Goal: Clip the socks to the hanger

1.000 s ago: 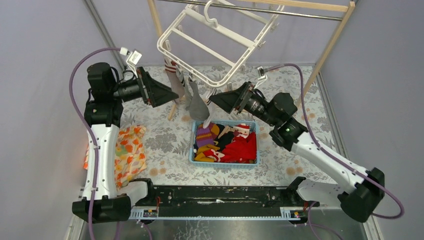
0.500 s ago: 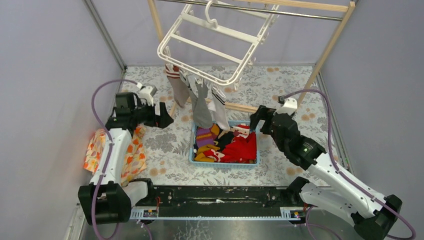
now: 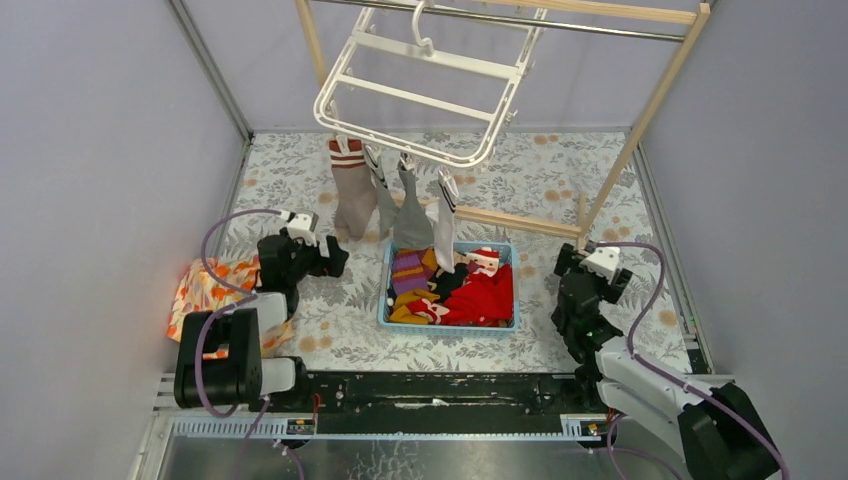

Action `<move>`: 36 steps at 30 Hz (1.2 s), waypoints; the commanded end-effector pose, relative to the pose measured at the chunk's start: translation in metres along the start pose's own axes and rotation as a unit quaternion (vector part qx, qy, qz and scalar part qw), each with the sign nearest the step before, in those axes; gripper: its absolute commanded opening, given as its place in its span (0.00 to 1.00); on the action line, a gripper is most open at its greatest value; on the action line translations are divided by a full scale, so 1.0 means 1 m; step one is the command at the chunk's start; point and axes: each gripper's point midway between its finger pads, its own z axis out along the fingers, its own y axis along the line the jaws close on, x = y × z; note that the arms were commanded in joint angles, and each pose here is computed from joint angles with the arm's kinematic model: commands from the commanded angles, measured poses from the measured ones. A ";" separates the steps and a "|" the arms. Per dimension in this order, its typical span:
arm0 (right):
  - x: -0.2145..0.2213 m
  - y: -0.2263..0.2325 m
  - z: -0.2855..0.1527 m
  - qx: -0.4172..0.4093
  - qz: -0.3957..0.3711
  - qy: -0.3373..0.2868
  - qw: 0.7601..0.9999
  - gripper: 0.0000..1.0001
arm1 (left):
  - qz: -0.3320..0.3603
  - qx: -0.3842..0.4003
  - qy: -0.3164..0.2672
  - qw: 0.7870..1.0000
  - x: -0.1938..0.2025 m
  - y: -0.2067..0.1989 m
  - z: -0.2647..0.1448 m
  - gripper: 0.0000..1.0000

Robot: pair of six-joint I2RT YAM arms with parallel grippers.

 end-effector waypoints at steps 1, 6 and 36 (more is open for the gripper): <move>-0.038 -0.017 0.022 0.040 0.123 -0.068 0.989 1.00 | 0.044 -0.027 -0.197 0.979 -0.073 0.012 0.003 0.99; -0.014 -0.002 0.046 -0.004 0.112 -0.046 0.993 1.00 | 0.038 -0.053 -0.198 0.978 -0.064 0.024 0.011 0.99; 0.021 0.051 0.105 -0.136 0.055 0.027 0.989 1.00 | 0.034 -0.106 -0.191 0.975 -0.059 0.031 0.021 0.99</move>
